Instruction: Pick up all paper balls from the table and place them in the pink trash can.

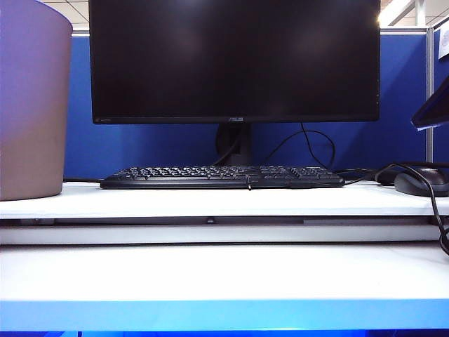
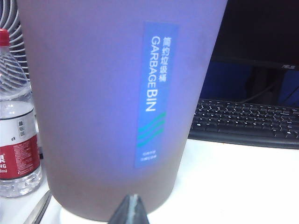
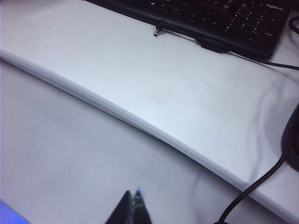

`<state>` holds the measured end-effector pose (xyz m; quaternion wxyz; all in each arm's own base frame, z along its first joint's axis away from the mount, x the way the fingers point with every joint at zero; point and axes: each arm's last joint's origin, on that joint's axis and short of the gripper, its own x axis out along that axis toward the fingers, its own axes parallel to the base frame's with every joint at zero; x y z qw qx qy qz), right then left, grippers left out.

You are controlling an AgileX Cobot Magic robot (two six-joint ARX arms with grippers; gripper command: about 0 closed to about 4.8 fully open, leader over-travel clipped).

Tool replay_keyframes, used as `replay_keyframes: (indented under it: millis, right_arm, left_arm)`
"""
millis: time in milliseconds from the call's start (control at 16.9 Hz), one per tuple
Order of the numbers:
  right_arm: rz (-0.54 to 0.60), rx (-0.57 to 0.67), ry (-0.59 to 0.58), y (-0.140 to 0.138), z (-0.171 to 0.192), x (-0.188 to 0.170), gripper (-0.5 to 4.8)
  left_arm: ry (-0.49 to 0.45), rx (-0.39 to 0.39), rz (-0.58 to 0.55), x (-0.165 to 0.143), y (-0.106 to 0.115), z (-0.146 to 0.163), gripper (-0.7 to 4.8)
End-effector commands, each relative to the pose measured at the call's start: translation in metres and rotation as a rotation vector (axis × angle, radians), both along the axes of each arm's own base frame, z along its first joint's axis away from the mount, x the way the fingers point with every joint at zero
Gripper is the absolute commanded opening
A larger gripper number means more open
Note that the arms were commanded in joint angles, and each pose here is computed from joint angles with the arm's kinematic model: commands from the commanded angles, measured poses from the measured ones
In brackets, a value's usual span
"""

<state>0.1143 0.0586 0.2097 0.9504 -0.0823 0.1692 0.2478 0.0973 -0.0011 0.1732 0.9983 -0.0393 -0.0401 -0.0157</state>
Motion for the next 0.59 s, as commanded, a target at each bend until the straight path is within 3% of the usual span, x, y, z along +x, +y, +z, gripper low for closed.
replay_keyframes:
  millis: [59, 593]
  right_arm:
    - [0.0, 0.006, -0.017, 0.0001, 0.003, 0.0002, -0.06]
    - [0.0, 0.006, -0.016, 0.0002, 0.003, 0.0002, -0.06]
  left_arm:
    - [-0.011, -0.001, 0.005, -0.0003, 0.0002, 0.0011, -0.05]
    - [-0.024, -0.004, 0.002, -0.0004, 0.0001, 0.0023, -0.04]
